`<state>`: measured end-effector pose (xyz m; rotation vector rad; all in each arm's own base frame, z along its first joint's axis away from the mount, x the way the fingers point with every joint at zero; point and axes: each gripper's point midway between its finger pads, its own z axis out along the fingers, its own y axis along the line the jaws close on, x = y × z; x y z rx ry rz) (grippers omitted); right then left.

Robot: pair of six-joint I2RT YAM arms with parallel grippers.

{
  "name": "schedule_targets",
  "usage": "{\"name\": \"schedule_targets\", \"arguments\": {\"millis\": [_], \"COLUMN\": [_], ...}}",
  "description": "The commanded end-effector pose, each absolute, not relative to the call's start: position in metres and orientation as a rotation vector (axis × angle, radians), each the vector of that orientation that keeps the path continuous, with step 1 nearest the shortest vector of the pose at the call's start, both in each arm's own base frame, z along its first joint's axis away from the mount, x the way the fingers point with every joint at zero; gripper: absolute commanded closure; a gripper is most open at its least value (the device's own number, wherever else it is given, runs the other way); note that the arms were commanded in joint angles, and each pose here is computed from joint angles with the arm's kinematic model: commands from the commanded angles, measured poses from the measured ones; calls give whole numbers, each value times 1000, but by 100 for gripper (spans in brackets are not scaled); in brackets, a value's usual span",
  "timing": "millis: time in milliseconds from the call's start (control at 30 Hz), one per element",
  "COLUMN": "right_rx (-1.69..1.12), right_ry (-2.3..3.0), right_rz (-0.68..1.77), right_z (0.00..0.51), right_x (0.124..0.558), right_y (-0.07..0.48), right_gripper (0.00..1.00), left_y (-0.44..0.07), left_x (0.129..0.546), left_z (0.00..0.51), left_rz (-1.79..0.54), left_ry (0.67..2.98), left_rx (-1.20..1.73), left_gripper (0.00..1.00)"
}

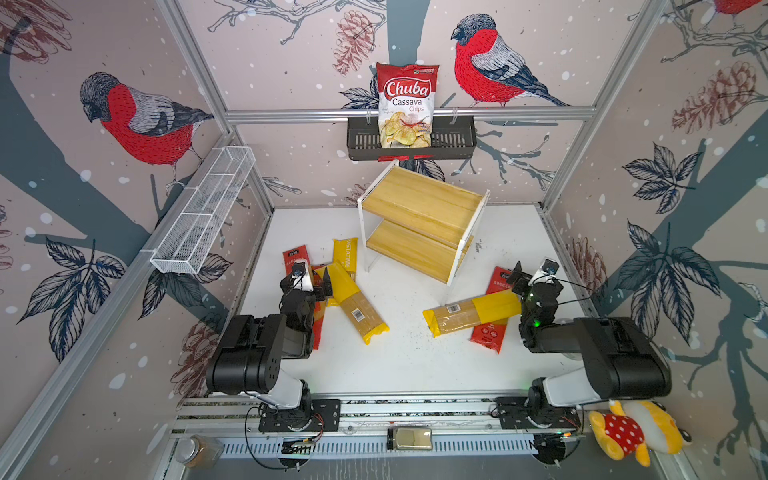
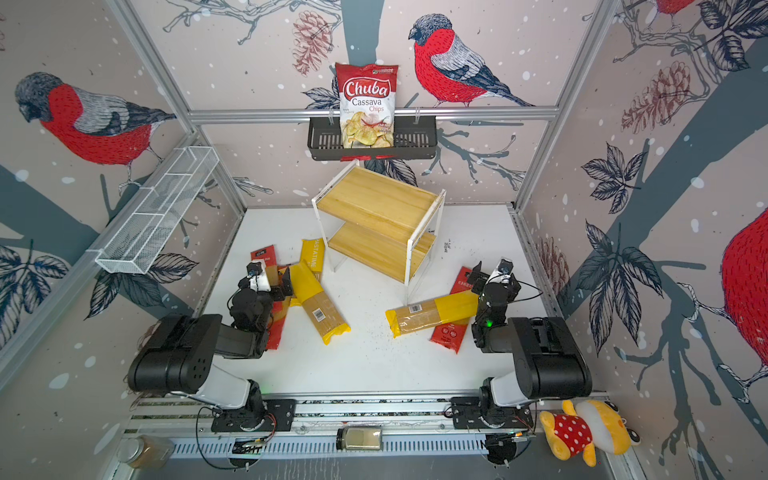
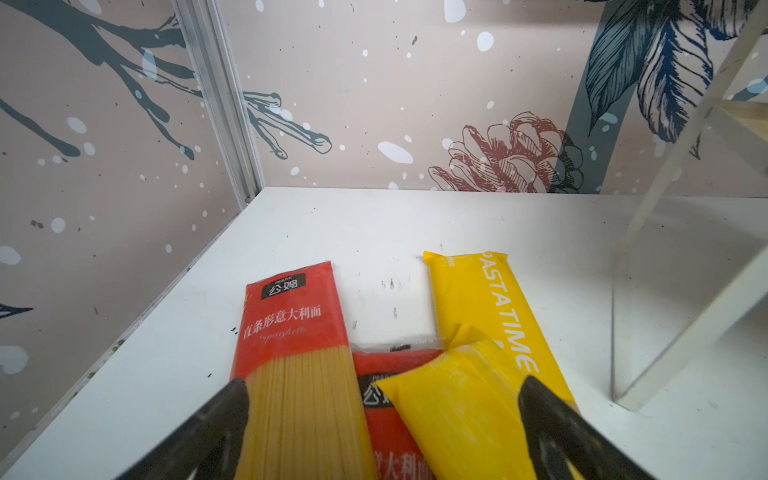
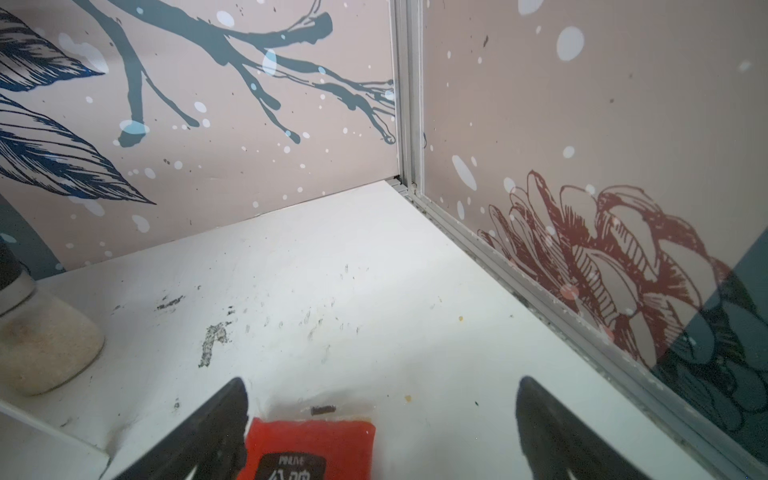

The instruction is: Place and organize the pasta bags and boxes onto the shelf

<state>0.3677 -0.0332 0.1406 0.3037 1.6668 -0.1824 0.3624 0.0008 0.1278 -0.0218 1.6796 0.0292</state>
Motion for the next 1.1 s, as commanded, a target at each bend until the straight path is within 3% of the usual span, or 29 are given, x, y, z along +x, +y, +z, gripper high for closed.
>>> {"name": "schedule_targets", "arguments": {"millis": [0, 367, 467, 600, 667, 733, 867, 1067], "right_rx": [305, 342, 460, 691, 609, 581, 642, 570], "right_ry": [1704, 1701, 1746, 1798, 1855, 1854, 1929, 2121], "right_rz": [-234, -184, -136, 89, 319, 492, 553, 498], "right_z": [148, 181, 195, 187, 182, 180, 163, 147], "right_x": [370, 336, 328, 314, 316, 310, 296, 278], "right_y": [-33, -7, 1, 10, 30, 44, 59, 107], "right_gripper": [0, 0, 0, 0, 1, 10, 15, 17], "left_y": [4, 9, 8, 9, 6, 0, 7, -11], "left_x": [356, 332, 327, 325, 323, 320, 307, 308], "left_z": [154, 187, 197, 206, 212, 217, 219, 237], "left_rz": [107, 159, 135, 11, -59, -148, -303, -458], "left_ry": [1596, 1557, 1553, 1587, 1604, 1607, 1575, 1639], "left_rx": [-36, -225, -291, -446, -495, -529, -693, -522], "left_gripper": [1, 1, 1, 1, 1, 1, 2, 14]}}
